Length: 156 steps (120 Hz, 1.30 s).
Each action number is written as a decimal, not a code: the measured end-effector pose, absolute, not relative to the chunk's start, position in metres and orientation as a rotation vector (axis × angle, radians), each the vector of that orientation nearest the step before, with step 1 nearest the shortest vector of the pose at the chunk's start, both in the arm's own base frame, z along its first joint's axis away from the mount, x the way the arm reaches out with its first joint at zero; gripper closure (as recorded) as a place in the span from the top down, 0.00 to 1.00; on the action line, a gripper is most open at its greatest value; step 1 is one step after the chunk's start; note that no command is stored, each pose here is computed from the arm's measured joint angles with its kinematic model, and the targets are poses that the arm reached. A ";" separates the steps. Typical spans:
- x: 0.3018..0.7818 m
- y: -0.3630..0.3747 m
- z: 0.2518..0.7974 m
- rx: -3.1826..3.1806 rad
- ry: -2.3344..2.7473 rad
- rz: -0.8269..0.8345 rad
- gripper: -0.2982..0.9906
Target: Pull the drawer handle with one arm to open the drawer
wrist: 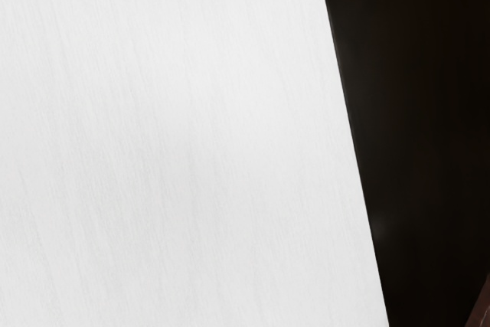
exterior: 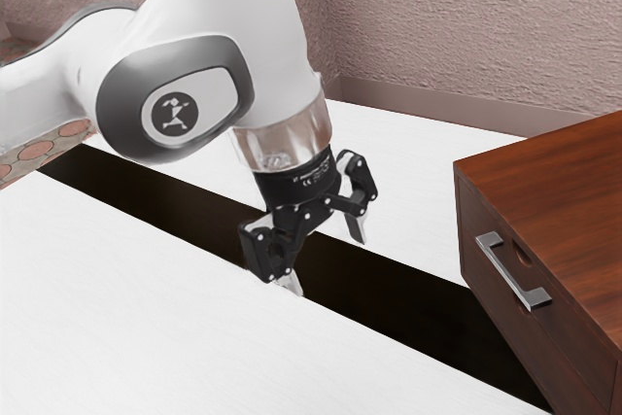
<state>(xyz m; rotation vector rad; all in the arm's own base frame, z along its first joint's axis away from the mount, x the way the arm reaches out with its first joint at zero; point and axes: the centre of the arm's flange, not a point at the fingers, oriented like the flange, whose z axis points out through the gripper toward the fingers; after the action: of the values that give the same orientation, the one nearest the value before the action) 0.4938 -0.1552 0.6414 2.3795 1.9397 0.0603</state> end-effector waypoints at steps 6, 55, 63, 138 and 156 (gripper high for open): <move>0.500 -0.158 0.639 2.377 1.938 0.067 0.77; 0.524 -0.195 0.602 2.676 1.563 0.099 0.77; 0.531 -0.196 0.593 2.721 1.496 0.101 0.77; 0.579 -0.212 0.573 2.791 1.175 0.102 0.77; 0.583 -0.210 0.570 2.763 1.217 0.087 0.77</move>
<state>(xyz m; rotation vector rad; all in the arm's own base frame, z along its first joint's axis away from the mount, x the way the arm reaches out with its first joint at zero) 0.5826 -0.2100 0.5695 2.7627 1.2166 0.0868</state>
